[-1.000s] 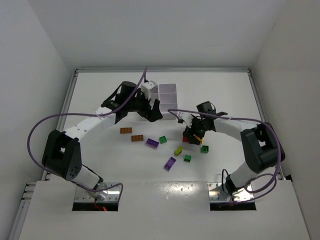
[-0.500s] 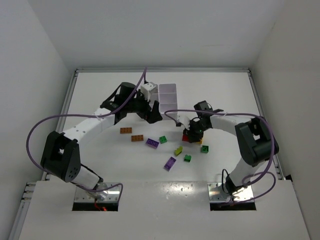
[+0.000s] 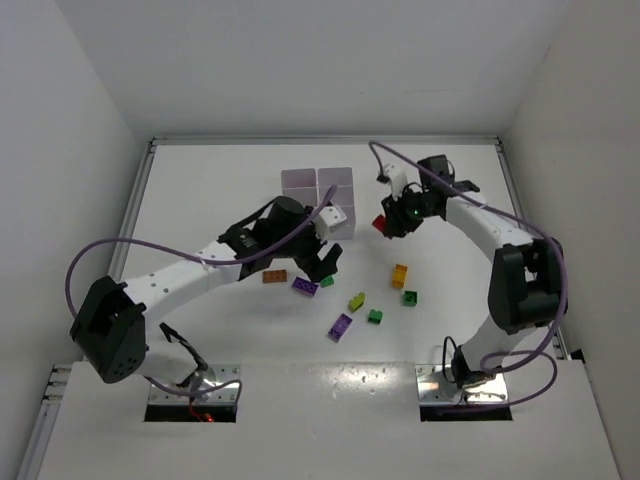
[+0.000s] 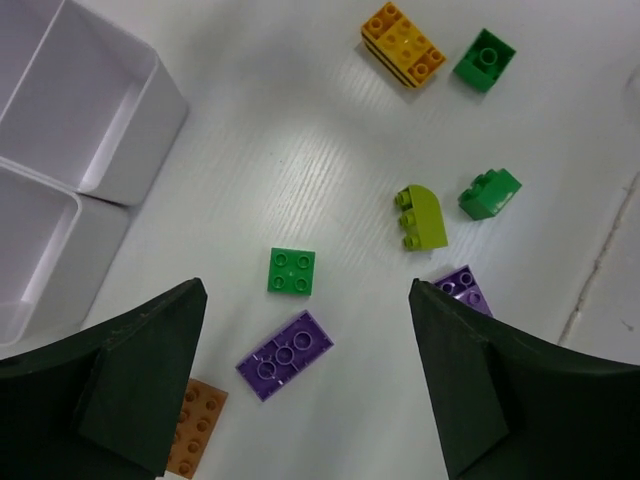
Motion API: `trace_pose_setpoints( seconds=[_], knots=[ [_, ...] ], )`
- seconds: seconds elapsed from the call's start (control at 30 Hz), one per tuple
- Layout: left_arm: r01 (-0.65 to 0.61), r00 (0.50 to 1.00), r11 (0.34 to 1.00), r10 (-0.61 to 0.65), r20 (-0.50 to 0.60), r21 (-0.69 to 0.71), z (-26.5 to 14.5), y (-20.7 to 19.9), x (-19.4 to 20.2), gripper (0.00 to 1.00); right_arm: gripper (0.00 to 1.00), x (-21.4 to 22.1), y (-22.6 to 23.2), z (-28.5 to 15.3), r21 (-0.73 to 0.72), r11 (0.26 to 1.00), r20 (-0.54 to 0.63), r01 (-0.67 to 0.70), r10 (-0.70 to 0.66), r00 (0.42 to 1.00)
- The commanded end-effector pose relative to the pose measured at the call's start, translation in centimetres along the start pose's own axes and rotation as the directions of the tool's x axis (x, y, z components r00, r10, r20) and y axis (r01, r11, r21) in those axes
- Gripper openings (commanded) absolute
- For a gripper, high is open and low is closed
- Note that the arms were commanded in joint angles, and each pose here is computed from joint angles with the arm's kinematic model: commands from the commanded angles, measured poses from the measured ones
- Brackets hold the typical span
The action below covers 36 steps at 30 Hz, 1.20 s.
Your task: Sort the legos into containers by color
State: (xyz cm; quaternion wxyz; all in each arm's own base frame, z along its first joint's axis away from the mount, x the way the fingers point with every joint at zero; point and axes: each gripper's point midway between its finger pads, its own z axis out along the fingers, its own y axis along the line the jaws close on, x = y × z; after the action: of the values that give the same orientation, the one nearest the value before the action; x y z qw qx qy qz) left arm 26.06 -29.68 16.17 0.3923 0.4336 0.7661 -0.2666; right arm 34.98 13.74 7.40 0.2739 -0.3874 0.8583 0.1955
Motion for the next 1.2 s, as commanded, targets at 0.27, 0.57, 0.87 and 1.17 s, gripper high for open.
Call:
trace_pose_setpoints(
  seconds=[0.27, 0.57, 0.87, 1.17],
  knots=[
    [0.015, 0.986, 0.996, -0.030, -0.167, -0.093, 4.4, -4.0, 2.8, 0.79, 0.02, -5.8, -4.6, -7.4, 0.113, 0.921, 0.248, -0.373, 0.337, 0.908],
    [-0.003, 0.974, 0.998, 0.016, -0.227, 0.059, 7.4, -8.9, 3.7, 0.84, 0.02, -3.7, -6.3, -9.1, 0.123, 0.875, 0.286, -0.469, 0.421, 0.861],
    [0.033, 0.953, 0.998, -0.012, -0.302, 0.062, 9.9, -9.0, 5.3, 0.84, 0.02, -3.1, -6.5, -10.2, 0.121, 0.858, 0.311, -0.499, 0.445, 0.840],
    [0.075, 0.928, 0.997, -0.070, -0.365, -0.002, 11.6, -6.9, 7.0, 0.81, 0.02, -3.0, -6.7, -10.4, 0.115, 0.857, 0.315, -0.503, 0.448, 0.836]
  ],
)
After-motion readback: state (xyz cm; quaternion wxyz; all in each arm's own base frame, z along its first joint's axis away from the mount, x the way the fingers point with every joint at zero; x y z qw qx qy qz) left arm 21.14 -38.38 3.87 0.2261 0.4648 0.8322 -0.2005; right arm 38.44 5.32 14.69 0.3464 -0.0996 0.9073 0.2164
